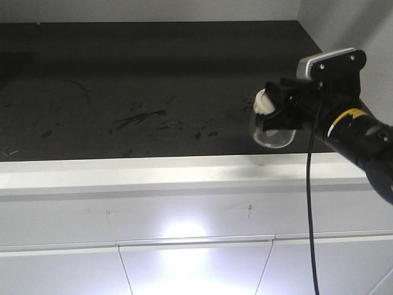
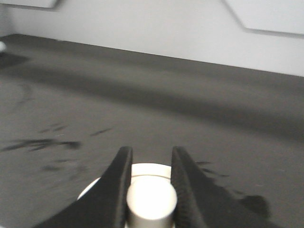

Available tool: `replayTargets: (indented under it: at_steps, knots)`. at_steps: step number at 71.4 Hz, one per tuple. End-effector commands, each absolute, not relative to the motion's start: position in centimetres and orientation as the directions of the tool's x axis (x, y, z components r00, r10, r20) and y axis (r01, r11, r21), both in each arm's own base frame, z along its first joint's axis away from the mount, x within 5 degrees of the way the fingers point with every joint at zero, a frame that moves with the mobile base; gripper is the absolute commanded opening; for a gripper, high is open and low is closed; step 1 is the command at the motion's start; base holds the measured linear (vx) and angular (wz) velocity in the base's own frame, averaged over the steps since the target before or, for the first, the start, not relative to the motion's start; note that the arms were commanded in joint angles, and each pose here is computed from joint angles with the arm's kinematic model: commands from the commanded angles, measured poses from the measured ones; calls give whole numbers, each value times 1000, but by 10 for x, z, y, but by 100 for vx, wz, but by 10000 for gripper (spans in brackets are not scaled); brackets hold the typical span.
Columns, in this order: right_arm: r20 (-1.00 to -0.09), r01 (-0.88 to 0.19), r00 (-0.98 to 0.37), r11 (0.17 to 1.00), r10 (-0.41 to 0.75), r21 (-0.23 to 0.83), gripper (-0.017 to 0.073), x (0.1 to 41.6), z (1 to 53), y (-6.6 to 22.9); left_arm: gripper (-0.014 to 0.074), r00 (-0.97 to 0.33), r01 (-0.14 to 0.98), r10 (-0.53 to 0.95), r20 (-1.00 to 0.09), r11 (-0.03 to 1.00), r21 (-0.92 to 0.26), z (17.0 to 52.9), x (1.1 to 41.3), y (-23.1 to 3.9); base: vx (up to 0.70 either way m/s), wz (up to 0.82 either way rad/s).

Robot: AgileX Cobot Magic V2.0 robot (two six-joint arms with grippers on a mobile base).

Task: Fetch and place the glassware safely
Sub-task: 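Lift the jar with the right gripper and pull it out of the hood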

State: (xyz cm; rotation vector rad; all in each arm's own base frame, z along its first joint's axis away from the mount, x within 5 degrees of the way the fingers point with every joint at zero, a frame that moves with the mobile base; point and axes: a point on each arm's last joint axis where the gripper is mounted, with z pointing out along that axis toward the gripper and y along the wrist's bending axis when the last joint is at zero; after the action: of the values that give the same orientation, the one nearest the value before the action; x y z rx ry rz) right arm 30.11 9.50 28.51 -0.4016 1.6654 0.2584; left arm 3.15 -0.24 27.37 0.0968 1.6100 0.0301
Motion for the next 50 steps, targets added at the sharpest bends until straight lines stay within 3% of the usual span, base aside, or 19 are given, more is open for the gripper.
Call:
replayTargets:
  at_steps: [1,50]
  knots:
    - [-996,-476,76,875,-53,-83,-3,275,317,108,-7,40,43,70,-997,997,72,287,30,-3,0,0]
    - [-995,-821,99,566,3,-80,-3,155,324,184,-7,40,43,70,-997,997,72,287,30,-3,0,0]
